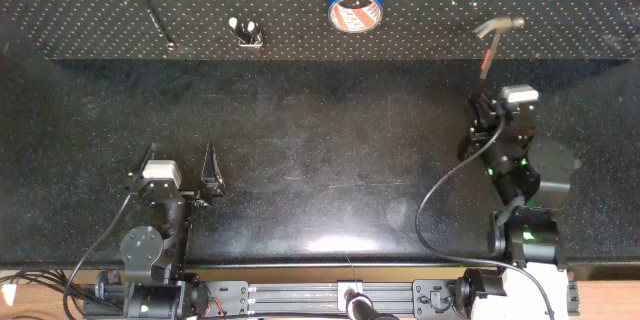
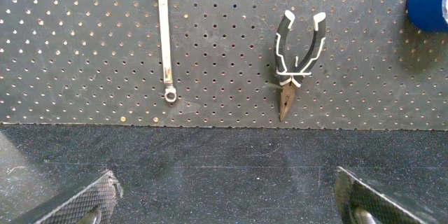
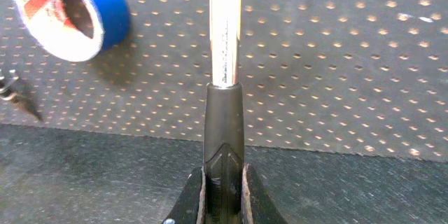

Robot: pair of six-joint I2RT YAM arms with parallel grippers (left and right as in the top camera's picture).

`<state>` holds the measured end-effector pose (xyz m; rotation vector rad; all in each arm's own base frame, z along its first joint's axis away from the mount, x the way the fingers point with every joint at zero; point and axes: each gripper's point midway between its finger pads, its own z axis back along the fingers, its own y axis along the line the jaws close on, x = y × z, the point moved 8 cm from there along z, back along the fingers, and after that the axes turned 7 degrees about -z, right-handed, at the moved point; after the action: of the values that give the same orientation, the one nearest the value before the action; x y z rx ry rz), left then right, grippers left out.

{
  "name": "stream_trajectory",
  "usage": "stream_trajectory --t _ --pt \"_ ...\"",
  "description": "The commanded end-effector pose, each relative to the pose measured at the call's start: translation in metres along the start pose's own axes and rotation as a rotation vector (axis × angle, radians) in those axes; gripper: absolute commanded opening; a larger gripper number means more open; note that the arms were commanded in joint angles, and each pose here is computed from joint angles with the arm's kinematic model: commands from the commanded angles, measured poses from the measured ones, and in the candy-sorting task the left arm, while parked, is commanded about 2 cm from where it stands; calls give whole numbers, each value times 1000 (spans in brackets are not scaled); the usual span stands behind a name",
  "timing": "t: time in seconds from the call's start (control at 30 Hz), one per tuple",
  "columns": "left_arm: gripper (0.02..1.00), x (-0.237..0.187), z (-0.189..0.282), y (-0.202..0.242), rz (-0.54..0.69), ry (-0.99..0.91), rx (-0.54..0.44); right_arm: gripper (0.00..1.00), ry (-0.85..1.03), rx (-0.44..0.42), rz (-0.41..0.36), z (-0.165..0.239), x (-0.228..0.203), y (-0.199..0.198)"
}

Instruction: Place Tools Onto Pegboard

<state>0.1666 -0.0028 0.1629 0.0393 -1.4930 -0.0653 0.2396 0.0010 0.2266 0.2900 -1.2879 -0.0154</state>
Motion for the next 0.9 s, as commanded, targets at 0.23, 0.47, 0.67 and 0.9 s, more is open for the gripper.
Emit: stream_trajectory --t 0.23,0.47,0.67,0.9 --pt "993 -1 0 1 -9 0 11 75 -13 125 -37 -76 11 9" --pt "993 -1 0 1 -9 0 11 77 83 61 -72 -123 -8 -18" --pt "993 -1 0 1 -9 0 11 978 11 62 -50 -108 -9 -15" --pt "993 -1 0 1 -9 0 11 978 -142 45 155 50 -48 15"
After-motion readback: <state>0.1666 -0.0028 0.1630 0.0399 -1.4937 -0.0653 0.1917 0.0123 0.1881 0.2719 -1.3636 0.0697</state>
